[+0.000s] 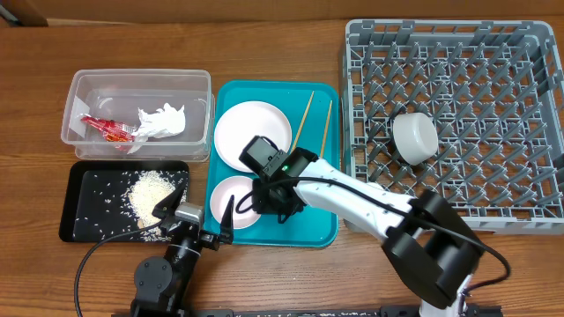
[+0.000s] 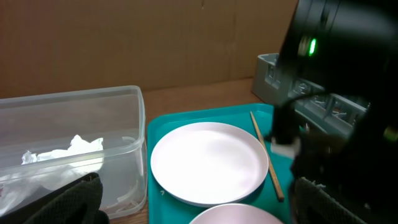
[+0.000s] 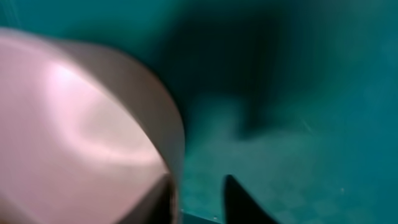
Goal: Sort waste into correct bins and load items into the dishwasher
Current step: 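Move the right gripper back to the pink bowl and grasp it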
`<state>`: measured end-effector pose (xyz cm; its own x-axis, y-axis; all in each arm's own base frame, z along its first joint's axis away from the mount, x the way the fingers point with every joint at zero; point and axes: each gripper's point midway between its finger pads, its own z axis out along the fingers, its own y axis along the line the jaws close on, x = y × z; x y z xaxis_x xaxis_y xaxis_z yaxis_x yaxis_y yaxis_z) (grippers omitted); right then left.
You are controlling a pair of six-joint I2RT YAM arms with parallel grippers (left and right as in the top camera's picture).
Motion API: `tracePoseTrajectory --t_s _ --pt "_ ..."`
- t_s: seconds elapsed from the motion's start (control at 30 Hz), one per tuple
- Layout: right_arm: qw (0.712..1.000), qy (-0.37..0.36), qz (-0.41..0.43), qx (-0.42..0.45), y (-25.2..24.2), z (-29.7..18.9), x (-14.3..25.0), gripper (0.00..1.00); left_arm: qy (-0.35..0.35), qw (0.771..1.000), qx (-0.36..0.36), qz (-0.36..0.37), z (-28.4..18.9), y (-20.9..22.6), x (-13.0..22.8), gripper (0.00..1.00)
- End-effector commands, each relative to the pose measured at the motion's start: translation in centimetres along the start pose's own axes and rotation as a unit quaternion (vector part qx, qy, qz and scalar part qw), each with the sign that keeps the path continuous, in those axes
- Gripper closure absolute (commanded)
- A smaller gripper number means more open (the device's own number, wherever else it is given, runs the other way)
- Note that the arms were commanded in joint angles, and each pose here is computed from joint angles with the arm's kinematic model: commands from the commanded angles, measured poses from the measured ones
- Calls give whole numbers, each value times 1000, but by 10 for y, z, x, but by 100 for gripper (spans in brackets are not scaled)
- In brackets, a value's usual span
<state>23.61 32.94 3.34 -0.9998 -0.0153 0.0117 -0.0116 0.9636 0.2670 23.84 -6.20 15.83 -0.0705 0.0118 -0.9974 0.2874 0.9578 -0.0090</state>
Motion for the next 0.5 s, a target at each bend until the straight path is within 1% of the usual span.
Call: tracePoseTrajectory --t_s 0.0,0.03,0.07,0.2,0.27,0.37,0.4,0.47 --pt "999 7 37 15 -11 7 1 93 1 1000 -2 0 0 1 1 0" --pt "999 0 40 18 -13 4 -3 96 1 1000 -2 0 0 1 1 0" --pt "999 -11 45 26 -18 -2 -9 96 1 1000 -2 0 0 1 1 0" --pt "991 -97 68 55 -41 -54 -46 96 1 1000 -2 0 0 1 1 0" --pt "985 -148 57 63 -51 -85 -64 96 1 1000 -2 0 0 1 1 0" --pt "965 -241 59 88 -77 -142 -91 96 1 1000 -2 0 0 1 1 0" --pt "953 -277 67 105 -92 -164 -101 96 1 1000 -2 0 0 1 1 0" --pt "918 -352 101 154 -129 -210 -116 96 1 1000 -2 0 0 1 1 0"
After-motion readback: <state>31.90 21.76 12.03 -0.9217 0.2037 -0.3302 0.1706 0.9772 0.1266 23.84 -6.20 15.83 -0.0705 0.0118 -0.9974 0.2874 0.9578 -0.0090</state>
